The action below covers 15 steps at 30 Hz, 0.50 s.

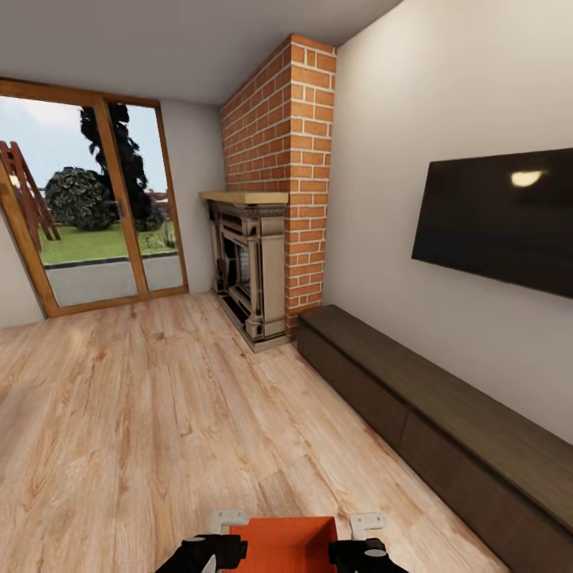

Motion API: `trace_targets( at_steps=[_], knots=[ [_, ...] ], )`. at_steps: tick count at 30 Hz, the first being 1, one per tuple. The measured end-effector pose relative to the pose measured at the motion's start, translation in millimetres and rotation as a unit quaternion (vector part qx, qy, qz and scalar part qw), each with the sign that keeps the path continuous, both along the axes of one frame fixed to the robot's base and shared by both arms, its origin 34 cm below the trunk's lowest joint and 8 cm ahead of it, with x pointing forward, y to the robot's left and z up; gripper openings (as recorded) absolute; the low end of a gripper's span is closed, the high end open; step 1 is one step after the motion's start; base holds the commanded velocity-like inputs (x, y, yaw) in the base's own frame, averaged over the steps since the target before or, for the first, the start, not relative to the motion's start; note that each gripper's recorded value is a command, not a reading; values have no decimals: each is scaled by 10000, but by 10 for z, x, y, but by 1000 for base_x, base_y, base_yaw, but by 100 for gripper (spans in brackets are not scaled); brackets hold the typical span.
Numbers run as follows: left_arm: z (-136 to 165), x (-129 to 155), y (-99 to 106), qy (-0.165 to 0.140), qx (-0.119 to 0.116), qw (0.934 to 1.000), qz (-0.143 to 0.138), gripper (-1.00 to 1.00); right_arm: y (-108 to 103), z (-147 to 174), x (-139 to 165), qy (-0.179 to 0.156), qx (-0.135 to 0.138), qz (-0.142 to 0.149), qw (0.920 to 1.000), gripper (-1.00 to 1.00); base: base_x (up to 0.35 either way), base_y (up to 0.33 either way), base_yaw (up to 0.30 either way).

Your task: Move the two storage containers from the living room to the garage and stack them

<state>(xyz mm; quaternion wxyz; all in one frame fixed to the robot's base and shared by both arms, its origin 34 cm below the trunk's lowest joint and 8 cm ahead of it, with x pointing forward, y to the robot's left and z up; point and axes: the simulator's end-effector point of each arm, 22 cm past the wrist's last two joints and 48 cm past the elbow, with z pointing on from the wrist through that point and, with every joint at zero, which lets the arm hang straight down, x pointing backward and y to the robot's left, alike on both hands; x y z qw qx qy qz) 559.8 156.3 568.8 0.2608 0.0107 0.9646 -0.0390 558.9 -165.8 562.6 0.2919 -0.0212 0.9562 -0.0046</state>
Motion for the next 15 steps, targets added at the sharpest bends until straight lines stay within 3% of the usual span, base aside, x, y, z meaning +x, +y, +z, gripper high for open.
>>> trace_targets(
  at_steps=[15],
  knots=[
    [-264, -16, 13, -2, 3, 10000, 10, 100, 5, -226, 36, -141, 21, -4, 9999, 100, 0, 0, 0]
  ],
)
